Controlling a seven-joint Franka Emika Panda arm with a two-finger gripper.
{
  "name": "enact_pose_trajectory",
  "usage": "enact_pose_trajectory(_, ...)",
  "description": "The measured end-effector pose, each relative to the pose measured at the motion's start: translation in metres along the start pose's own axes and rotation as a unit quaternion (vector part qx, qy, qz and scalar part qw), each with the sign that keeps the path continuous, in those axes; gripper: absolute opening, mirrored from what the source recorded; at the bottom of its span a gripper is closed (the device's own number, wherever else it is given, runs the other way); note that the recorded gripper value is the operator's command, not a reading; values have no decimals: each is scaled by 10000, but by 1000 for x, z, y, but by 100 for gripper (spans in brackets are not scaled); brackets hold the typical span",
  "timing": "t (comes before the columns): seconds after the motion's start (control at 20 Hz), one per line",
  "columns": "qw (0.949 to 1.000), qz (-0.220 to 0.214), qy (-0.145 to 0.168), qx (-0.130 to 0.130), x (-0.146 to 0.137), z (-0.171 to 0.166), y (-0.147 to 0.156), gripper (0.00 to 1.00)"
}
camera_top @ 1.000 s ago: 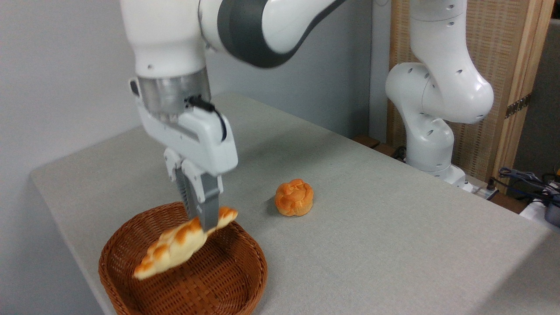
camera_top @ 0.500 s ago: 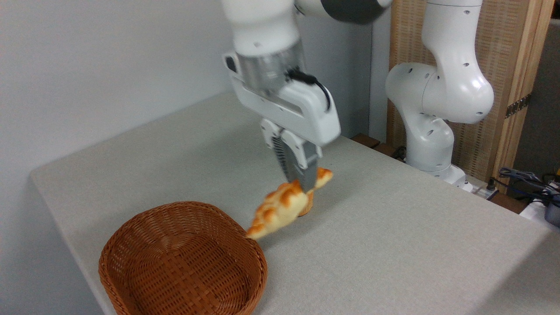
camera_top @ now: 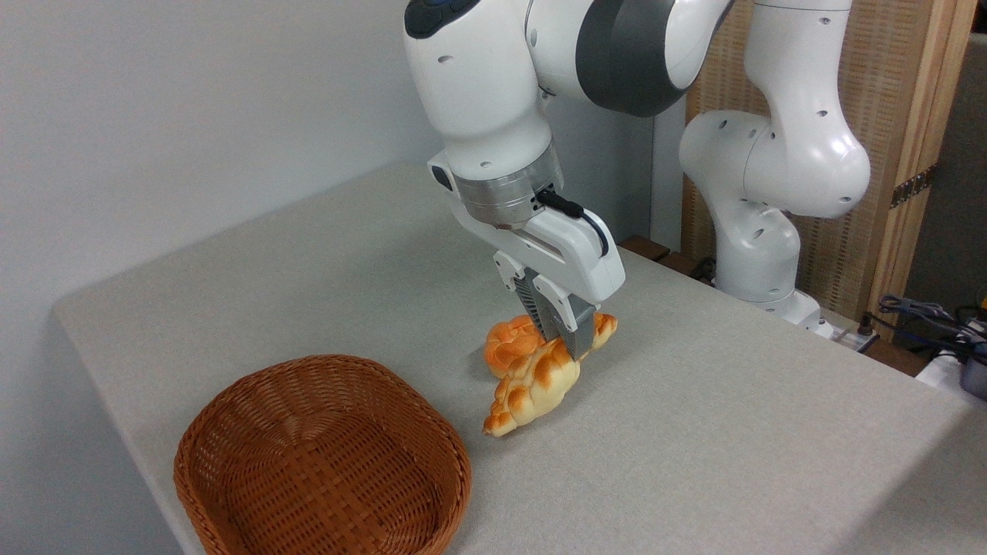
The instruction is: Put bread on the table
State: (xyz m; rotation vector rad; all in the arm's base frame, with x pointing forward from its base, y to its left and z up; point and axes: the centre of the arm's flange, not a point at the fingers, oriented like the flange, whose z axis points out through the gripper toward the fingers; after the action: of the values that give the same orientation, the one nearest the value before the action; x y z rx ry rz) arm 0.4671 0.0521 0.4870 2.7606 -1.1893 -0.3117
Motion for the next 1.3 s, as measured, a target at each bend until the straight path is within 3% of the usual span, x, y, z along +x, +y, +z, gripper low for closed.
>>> enact_pose_trajectory(0.6, 9996, -2, 164, 210, 0, -25, -1, 100)
enact_pose_trajectory(0.85, 9974, -6, 439, 568, 0, -69, -1, 100)
enact_pose_trajectory(1.1, 9918, 66, 822, 974, 4, -124, 8, 100)
enact_pose_trajectory(1.3, 9906, -8, 969, 962, 34, -149, 27, 100)
